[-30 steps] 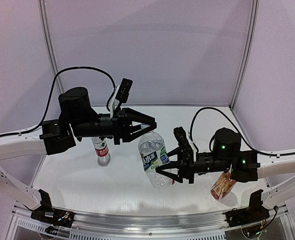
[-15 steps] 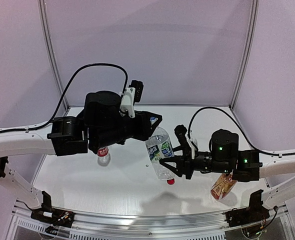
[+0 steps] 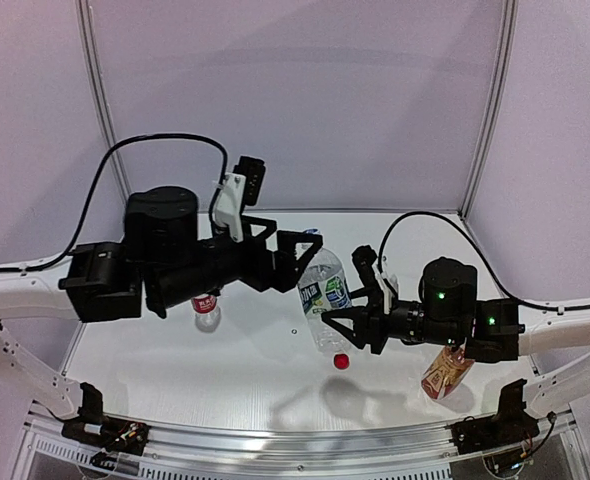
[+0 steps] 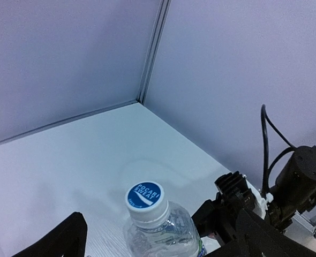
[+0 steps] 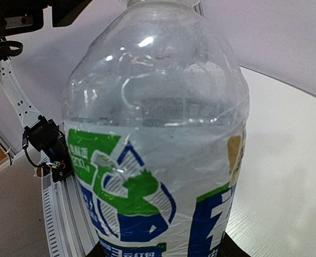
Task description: Unscrew the bottle caps
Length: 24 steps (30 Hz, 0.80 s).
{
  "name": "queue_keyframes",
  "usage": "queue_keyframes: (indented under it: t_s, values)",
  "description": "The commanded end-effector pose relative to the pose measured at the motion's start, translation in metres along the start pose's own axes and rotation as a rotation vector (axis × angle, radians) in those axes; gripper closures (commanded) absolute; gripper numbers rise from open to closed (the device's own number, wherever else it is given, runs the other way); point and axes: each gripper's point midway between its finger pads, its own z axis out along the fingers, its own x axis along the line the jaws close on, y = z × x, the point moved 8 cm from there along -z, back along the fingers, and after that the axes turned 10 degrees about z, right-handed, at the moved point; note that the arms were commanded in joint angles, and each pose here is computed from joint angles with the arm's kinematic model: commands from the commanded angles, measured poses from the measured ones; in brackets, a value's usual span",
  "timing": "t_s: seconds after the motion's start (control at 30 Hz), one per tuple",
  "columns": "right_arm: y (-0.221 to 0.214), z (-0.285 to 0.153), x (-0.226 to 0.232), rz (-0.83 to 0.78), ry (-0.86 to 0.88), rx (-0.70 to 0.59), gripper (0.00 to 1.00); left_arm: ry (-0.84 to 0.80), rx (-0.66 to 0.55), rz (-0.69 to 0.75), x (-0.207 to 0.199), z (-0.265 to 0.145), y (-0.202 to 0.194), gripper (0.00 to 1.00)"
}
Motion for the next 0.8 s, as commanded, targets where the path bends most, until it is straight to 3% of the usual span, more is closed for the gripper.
queue_keyframes:
  t_s: [0.0,0.2,0.43,0.77]
  values:
    - [0.012,0.0,0.011,-0.001,0.069,-0.018,1.0,-0.075,-0.072,0.05,0.012,-0.033,0.015,0.03]
    - [0.01,-0.003,0.029,-0.016,0.267,0.018,1.0,-0.28,-0.103,0.022,0.027,-0.046,0.011,0.07]
    - [0.008,-0.007,0.039,-0.031,0.379,0.023,1.0,-0.445,-0.123,0.028,0.023,-0.044,0.01,0.13]
    - [0.007,-0.008,0.044,-0.041,0.421,0.035,1.0,-0.472,-0.102,0.007,0.016,-0.021,0.01,0.28]
